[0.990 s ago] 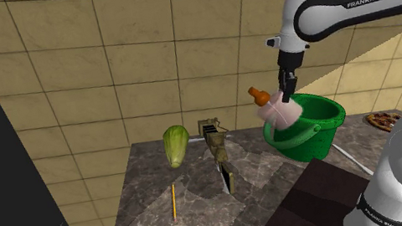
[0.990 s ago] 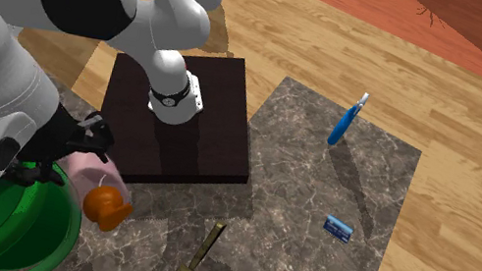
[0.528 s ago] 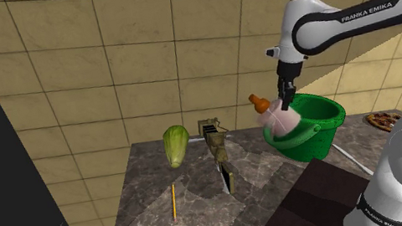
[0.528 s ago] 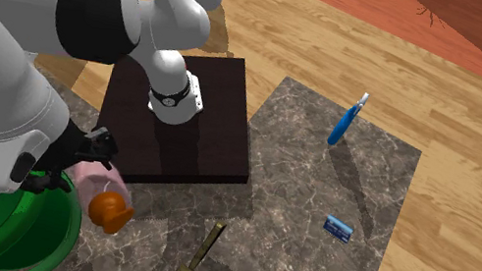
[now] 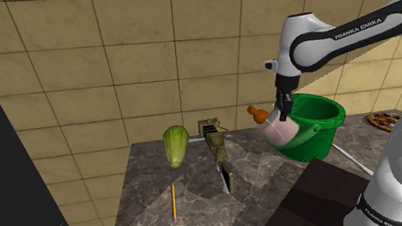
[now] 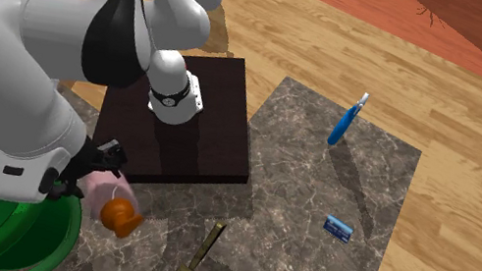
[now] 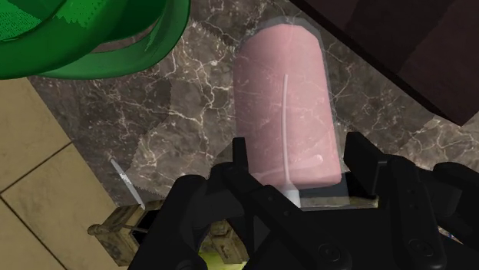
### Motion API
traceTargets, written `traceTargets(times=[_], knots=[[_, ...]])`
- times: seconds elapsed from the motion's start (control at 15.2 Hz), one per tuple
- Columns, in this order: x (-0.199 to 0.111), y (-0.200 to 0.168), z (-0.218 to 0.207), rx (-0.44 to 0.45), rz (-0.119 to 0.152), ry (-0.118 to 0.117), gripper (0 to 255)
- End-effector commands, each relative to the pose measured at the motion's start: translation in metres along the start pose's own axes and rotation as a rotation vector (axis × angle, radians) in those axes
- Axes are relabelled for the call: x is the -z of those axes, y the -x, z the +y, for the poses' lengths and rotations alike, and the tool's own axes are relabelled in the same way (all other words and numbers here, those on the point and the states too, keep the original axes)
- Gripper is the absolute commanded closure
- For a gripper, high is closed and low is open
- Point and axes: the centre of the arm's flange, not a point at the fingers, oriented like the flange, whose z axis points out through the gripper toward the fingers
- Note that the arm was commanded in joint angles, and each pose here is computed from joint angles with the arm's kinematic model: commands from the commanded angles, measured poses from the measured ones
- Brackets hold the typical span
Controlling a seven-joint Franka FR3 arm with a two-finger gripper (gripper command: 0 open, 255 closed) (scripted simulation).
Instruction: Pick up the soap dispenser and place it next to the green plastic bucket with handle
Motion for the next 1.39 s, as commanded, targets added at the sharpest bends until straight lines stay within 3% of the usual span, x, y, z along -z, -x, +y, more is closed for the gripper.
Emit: traceTargets(times=[0.0,1.32], knots=[[-0.011,0.000,0.000,0.000,0.001,0.001,255],[-0.116,0.000,-0.004,0.000,0.001,0.001,255]])
